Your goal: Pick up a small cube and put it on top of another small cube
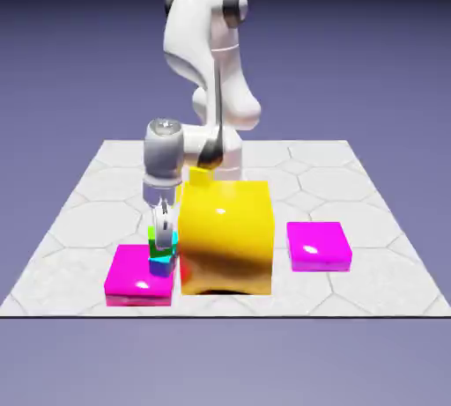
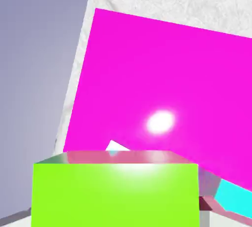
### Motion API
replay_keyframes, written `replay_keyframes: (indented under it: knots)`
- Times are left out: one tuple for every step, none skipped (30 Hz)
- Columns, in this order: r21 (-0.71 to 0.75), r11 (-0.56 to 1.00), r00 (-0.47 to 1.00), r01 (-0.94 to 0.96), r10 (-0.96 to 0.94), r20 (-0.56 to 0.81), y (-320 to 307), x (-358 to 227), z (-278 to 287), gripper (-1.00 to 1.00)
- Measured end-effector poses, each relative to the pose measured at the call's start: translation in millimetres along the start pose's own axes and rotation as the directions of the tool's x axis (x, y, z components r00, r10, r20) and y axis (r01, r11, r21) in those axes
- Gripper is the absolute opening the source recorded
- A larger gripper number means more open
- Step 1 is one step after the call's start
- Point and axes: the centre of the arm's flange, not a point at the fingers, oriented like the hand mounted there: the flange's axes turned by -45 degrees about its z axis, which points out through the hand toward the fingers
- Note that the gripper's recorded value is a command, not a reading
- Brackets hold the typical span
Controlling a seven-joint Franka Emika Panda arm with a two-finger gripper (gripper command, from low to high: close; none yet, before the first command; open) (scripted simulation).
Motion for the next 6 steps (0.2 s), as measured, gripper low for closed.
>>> replay_keyframes:
  knots:
    - [0.0,1.0,1.0,0.0,0.0,0.0,0.0,0.0,0.0,1.0]
    - [-0.001,1.0,1.0,-0.002,0.002,-0.002,-0.5,1.9,-14.2,1.0]
    - [-0.001,1.0,1.0,0.0,0.0,-0.004,-1.4,2.0,-28.4,1.0]
    - [-0.001,1.0,1.0,0.0,0.0,-0.004,-1.3,2.5,-42.4,1.0]
    - [-0.001,1.0,1.0,0.002,-0.002,-0.002,-1.4,1.5,-56.2,1.0]
    - [0.0,1.0,1.0,0.005,-0.005,0.0,-1.1,0.2,-69.8,1.0]
